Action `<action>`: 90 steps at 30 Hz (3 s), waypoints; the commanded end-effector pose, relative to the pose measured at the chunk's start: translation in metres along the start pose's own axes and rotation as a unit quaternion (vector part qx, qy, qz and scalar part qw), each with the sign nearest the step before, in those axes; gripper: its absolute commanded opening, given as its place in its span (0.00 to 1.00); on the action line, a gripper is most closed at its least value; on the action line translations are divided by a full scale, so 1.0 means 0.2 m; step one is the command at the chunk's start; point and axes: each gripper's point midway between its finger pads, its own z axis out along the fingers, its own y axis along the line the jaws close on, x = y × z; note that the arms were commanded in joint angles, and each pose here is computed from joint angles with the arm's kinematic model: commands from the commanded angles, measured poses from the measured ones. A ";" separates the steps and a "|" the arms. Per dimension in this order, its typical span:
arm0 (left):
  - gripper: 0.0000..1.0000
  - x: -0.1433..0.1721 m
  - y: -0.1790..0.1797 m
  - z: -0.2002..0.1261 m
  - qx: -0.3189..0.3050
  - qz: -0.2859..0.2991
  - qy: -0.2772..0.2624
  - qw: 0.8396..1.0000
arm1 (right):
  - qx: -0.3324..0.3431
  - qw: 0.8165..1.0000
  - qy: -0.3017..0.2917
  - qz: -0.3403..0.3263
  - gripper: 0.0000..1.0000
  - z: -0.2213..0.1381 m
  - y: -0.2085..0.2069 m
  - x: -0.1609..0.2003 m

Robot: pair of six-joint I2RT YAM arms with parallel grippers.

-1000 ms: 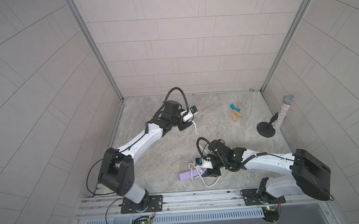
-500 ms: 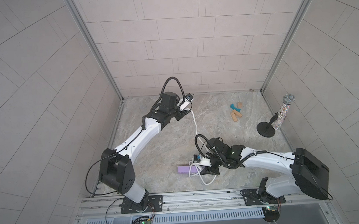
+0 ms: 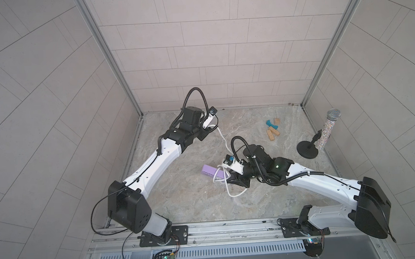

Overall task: Wrap the cord around the power strip
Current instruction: Pick up the power strip from the center of the board, then wrap the power cord around the power strip.

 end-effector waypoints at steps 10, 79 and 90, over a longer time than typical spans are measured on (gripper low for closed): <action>0.49 0.18 -0.11 0.18 0.032 -0.016 0.054 0.998 | 0.039 0.989 -0.137 -0.048 0.00 -0.27 0.02 -0.32; 0.28 -0.94 0.69 -0.46 -0.009 -0.099 -0.262 0.960 | 0.059 0.974 0.070 0.207 0.00 -0.19 -0.43 0.35; 0.23 -0.65 0.43 -0.82 -0.008 -0.103 -0.274 0.956 | 0.218 0.899 -0.083 0.370 0.00 -0.53 -1.04 0.25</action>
